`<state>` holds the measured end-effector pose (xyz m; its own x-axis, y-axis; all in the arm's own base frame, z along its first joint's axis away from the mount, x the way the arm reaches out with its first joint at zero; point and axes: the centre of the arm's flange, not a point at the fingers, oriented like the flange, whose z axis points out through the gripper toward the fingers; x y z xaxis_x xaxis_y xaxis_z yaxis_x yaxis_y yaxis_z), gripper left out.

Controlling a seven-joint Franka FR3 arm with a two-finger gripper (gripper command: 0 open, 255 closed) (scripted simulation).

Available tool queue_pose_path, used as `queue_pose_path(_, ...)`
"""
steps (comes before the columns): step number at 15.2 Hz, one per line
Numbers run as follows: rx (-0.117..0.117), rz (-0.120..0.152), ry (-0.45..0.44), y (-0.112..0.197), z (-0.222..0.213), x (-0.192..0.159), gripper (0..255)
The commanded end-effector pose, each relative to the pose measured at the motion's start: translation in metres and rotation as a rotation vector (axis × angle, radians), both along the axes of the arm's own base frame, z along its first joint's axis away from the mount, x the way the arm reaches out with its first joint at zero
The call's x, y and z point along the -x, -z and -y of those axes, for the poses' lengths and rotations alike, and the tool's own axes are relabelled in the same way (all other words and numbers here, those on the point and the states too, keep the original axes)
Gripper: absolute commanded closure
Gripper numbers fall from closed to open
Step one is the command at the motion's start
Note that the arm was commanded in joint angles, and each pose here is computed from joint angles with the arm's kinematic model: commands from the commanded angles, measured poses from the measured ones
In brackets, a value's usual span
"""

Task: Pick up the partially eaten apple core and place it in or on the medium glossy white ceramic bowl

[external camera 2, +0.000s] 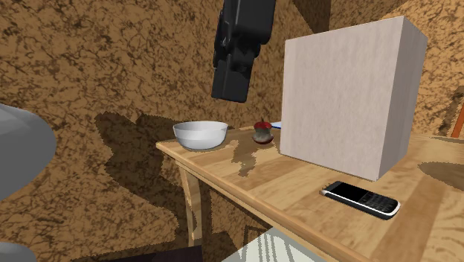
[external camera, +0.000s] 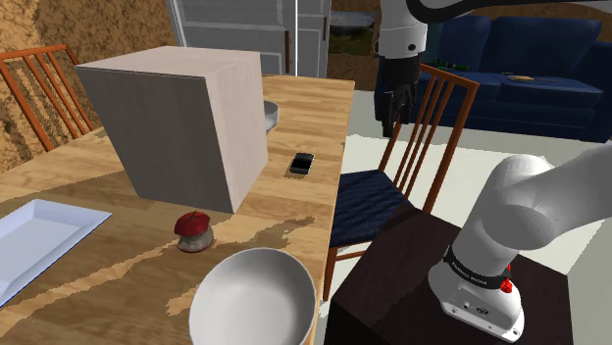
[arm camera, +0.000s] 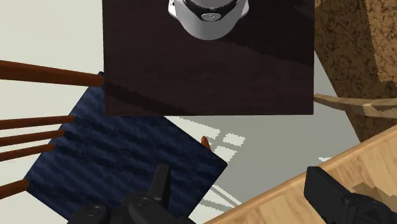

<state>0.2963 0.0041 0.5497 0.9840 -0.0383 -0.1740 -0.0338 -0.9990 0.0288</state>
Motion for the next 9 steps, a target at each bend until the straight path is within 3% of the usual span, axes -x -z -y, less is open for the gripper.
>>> queue_pose_path(1,0.0,0.0,0.0,0.0,0.0,0.0,0)
queue_pose_path(9,-0.02,-0.016,-0.039,0.019,-0.085,-0.06,0)
